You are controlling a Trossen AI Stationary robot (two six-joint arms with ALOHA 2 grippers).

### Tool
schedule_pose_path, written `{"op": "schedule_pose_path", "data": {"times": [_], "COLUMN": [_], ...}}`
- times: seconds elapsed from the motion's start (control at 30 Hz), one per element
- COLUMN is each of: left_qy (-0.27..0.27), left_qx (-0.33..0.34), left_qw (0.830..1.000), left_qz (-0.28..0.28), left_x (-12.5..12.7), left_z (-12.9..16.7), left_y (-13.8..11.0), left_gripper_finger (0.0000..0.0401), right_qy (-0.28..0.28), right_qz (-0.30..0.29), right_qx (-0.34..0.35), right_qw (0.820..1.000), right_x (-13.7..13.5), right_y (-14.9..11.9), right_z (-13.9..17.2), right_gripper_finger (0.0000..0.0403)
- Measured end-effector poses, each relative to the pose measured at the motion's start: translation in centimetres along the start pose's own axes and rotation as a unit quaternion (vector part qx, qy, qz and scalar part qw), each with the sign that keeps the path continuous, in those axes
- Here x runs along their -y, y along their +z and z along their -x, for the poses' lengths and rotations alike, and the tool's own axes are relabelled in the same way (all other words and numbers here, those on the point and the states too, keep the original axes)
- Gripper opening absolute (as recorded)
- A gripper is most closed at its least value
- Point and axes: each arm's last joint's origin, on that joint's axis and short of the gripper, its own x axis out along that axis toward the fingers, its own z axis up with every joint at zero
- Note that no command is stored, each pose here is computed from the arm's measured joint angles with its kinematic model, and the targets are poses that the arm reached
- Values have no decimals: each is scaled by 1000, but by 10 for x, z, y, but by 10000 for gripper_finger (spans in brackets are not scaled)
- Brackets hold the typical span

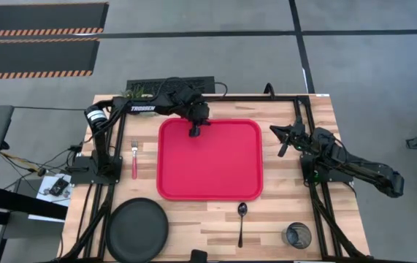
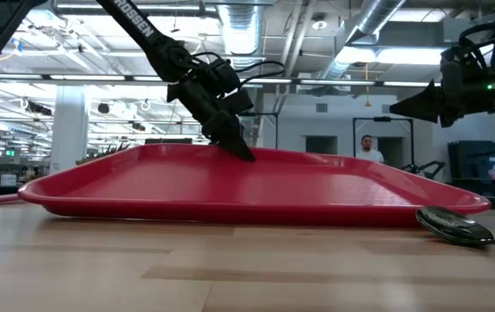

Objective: Pick and place plate/cup/fork/spoon on tray
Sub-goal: Move the red tray to the center of the table

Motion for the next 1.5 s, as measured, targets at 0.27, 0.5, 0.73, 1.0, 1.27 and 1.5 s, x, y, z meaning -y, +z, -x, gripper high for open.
{"op": "schedule_pose_path", "data": {"times": [0.27, 0.5, 0.73, 1.0, 1.27, 1.5], "left_qy": [7, 4, 0, -6, -13, -14], "left_qx": [12, 7, 4, 7, 11, 12], "left_qw": [1000, 1000, 1000, 1000, 1000, 1000], "left_qz": [5, 13, 18, 18, 22, 23], "left_x": [-1, 0, 1, 1, 2, 2], "left_z": [0, -1, 0, 0, 0, 0], "left_y": [3, 2, 2, 2, 2, 2], "left_gripper_finger": [14, 14, 14, 14, 14, 14], "right_qy": [0, 0, 0, 0, 0, 0], "right_qz": [0, 0, 0, 0, 0, 0], "right_qx": [0, 0, 0, 0, 0, 0], "right_qw": [1000, 1000, 1000, 1000, 1000, 1000], "right_x": [0, 0, 0, 0, 0, 0], "right_y": [0, 0, 0, 0, 0, 0], "right_z": [0, 0, 0, 0, 0, 0], "right_gripper_finger": [40, 40, 40, 40, 40, 40]}}
